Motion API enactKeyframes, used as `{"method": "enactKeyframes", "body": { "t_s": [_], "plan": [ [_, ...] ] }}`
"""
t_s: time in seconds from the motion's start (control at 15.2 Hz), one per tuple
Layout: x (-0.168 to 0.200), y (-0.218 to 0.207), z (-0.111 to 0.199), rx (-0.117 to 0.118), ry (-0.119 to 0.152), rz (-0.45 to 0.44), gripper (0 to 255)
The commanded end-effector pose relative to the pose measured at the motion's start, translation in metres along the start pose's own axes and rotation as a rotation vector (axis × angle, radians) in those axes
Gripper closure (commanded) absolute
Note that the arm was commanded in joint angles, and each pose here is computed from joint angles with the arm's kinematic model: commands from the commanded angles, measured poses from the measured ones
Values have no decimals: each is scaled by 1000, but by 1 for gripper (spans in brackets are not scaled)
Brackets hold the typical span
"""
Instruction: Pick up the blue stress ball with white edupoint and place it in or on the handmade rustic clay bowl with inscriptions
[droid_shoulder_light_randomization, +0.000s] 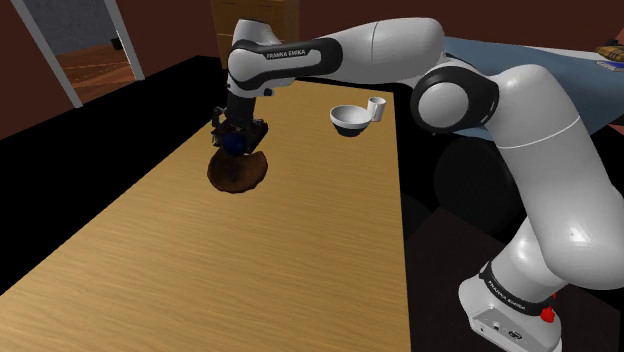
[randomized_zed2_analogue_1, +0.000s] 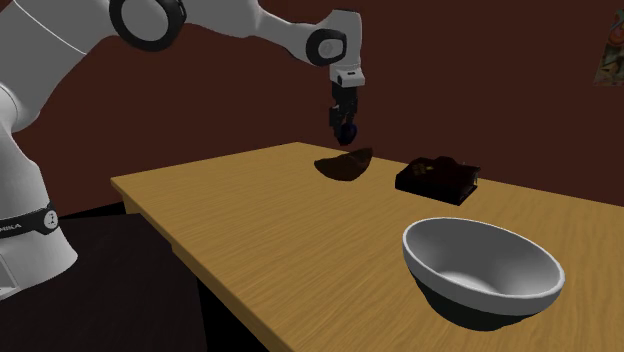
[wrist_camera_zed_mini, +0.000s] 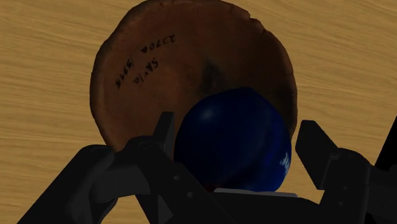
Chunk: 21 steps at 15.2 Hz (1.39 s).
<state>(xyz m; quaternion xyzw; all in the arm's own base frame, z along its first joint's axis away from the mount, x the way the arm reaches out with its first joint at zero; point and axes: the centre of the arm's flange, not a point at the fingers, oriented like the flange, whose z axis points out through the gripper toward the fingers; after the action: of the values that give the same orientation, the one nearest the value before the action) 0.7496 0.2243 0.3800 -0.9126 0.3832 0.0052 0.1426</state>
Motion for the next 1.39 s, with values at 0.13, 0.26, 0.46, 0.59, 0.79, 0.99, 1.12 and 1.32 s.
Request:
{"method": "enactKeyframes", "body": {
  "t_s": [0.13, 0.26, 0.46, 0.59, 0.79, 0.99, 1.12, 1.32],
  "plan": [
    [4, 6, 20, 1, 0, 0, 255],
    [5, 8, 28, 1, 0, 0, 255],
    [5, 8, 28, 1, 0, 0, 255],
    [5, 8, 28, 1, 0, 0, 255],
    [5, 8, 28, 1, 0, 0, 0],
    [5, 8, 28, 1, 0, 0, 0],
    [5, 8, 28, 1, 0, 0, 0],
    [5, 8, -12, 1, 0, 0, 0]
  ]
}}
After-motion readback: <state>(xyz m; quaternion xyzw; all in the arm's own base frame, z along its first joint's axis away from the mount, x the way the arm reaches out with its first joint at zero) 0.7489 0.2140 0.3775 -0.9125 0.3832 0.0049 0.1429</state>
